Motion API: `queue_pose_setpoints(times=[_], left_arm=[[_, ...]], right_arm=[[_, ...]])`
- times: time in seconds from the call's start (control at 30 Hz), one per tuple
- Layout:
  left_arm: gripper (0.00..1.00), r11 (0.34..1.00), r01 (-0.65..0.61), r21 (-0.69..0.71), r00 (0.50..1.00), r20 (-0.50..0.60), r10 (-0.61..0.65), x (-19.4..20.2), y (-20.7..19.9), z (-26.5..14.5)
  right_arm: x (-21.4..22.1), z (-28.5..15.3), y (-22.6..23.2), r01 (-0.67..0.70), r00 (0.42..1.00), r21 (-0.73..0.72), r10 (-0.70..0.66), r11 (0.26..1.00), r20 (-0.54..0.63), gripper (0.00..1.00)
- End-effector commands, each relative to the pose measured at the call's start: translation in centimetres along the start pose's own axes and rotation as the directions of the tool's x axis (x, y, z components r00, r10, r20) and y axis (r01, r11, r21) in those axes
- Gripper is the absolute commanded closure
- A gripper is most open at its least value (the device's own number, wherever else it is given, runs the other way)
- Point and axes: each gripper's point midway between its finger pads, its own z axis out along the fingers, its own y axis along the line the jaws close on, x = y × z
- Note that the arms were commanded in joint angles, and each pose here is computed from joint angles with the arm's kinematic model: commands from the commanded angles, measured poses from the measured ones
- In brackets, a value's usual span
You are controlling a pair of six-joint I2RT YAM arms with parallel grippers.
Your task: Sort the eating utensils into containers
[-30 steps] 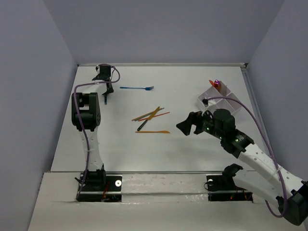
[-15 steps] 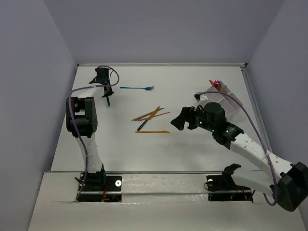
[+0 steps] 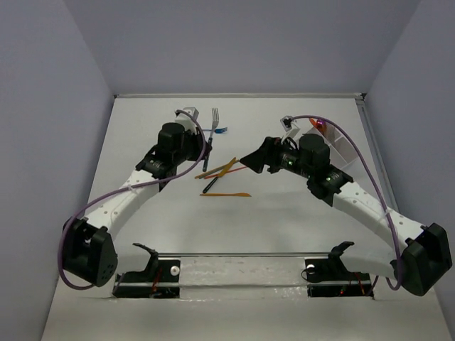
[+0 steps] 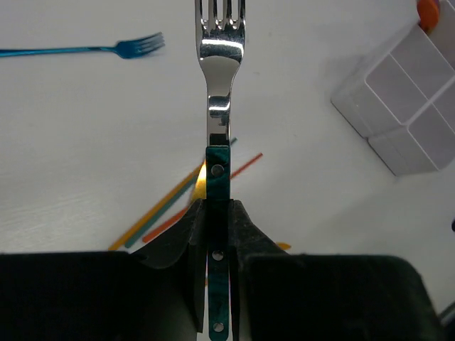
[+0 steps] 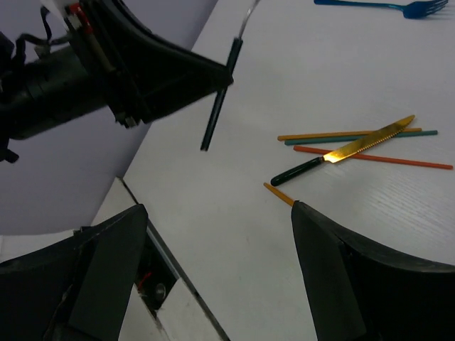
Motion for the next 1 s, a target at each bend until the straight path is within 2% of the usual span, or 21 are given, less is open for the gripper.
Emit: queue_pose_setpoints(times=[0.0,0.23,0.53,0.9,0.97], left_arm=[[1.0,0.98,0.03,0.198,0.999,0.031,-0.037,0.7,-5.3,-1.9],[1.0,0.948,-0.03,0.317,0.997,0.073,0.008,1.1,-10.3,-4.3],[1.0,0.92,-0.049,0.39,0.998,0.059,0.028,2.9,-13.2,-4.9],[1.0,0.903,-0.066,0.426,0.998,0.03,0.059,4.0,-14.6,-4.9],[1.0,0.896,-0.067,0.438,0.998,0.04,0.056,3.7,-15.2,-5.0]], right_arm=[[-4.0,0.3,2.7,0.033,0.993,-0.056,-0.027,0.998,0.116,0.12],[-4.2,1.6,2.2,-0.019,0.993,-0.047,0.024,0.999,0.119,0.11],[-3.4,2.9,0.3,-0.036,0.994,0.005,0.036,0.999,0.104,0.15],[-2.6,3.6,-0.9,-0.07,0.991,0.033,0.066,0.997,0.117,0.41],[-2.1,3.8,-0.9,-0.081,0.992,0.027,0.078,0.996,0.098,0.42]])
